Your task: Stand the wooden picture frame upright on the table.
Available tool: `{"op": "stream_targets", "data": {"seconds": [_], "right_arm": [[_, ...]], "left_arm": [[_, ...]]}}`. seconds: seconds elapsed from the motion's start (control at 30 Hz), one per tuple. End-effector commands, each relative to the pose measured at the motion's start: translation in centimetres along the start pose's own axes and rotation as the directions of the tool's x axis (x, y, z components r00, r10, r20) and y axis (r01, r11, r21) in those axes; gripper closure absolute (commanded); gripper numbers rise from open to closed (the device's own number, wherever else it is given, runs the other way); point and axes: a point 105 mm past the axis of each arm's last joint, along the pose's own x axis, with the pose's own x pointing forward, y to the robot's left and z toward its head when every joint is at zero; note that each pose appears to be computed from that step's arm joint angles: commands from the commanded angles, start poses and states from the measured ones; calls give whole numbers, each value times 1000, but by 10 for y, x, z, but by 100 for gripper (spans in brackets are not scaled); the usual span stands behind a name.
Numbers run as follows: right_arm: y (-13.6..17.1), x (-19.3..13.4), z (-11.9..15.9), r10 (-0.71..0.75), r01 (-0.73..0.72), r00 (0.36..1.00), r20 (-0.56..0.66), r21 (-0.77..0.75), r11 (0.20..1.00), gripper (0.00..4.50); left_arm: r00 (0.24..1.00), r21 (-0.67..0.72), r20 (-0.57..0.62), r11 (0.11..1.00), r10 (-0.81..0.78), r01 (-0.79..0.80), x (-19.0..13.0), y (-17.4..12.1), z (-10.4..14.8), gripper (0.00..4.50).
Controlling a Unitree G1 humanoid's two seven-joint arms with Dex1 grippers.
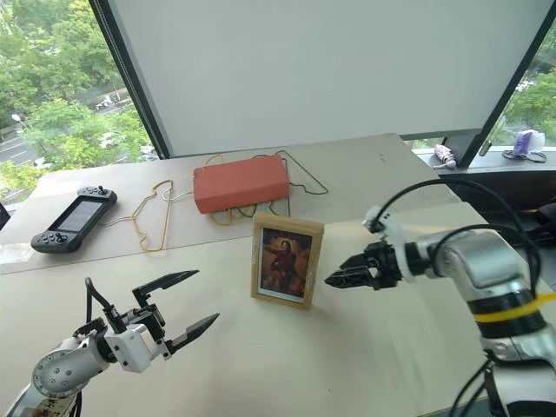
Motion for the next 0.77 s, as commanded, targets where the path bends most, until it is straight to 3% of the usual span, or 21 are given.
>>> {"op": "stream_targets", "data": {"seconds": [0.03,0.1,0.17,0.23,0.3,0.37,0.4,0.53,0.63,0.77], "right_arm": [[8,-14,-1,-96,98,995,27,-122,988,35],[-10,-13,-7,-318,332,942,104,-179,926,35],[-21,-10,1,-501,553,823,268,-173,815,35],[-22,-5,0,-620,682,683,385,-32,731,35],[-19,-6,-10,-753,812,494,435,79,578,35],[-14,-10,-12,-803,859,366,470,160,486,35],[-12,-10,-12,-805,881,333,491,144,451,35],[-13,-1,-25,-826,892,262,499,201,404,35],[-20,-1,-38,-848,919,242,472,168,356,35],[-26,0,-43,-846,912,255,468,176,371,35]], "left_arm": [[998,-90,-30,995,49,-51,-4,4,1,0],[983,-283,-140,947,118,-154,-5,3,-9,0],[950,-384,-244,881,193,-277,-4,5,-17,0],[918,-481,-318,794,237,-372,1,6,-22,0],[857,-535,-418,682,300,-499,5,9,-31,0],[806,-527,-481,621,345,-580,6,15,-37,0],[773,-525,-523,579,358,-623,5,16,-43,0],[681,-476,-626,505,381,-720,-3,13,-66,0],[628,-437,-659,469,415,-768,-9,18,-79,0],[595,-410,-671,447,442,-795,-10,22,-87,0]]}}
